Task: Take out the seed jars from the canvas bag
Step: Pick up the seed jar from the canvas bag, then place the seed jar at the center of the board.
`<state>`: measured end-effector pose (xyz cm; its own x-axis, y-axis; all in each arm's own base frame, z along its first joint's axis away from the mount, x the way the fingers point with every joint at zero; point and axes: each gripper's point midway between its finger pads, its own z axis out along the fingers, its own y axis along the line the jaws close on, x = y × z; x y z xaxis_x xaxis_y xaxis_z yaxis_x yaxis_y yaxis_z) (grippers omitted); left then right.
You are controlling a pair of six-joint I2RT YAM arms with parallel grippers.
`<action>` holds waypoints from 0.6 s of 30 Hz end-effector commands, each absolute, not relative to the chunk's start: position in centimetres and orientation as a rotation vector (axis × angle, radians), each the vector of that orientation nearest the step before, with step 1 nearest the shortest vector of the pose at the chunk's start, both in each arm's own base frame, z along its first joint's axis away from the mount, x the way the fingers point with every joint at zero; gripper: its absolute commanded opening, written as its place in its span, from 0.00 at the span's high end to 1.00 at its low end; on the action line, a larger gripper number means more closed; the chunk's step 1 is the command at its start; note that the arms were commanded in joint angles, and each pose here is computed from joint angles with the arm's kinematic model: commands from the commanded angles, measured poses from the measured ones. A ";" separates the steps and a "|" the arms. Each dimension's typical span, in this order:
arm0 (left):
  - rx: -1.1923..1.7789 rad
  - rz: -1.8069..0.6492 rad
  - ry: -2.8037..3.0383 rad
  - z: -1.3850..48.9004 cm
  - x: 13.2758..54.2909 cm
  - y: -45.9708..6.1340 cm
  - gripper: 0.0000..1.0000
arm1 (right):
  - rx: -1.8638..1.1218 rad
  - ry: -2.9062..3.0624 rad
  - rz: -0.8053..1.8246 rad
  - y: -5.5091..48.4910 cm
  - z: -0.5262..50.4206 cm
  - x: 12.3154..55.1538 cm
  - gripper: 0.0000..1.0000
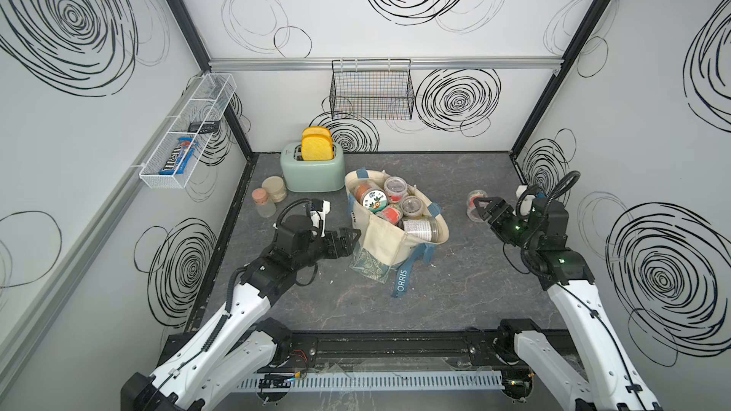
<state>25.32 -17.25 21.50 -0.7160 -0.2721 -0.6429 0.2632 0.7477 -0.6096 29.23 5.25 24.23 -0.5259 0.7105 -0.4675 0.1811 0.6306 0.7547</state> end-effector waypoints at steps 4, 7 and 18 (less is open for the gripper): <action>-0.007 -0.937 2.133 22.5 25.7 -17.5 0.04 | 0.892 2.188 0.817 2.8 18.4 28.4 0.23; -0.009 -0.943 2.130 22.5 25.6 -17.6 0.04 | 1.019 2.233 0.817 2.0 16.1 28.5 0.23; -0.018 -0.956 2.129 22.1 25.5 -17.6 0.04 | 1.449 2.233 0.895 0.4 9.9 28.7 0.22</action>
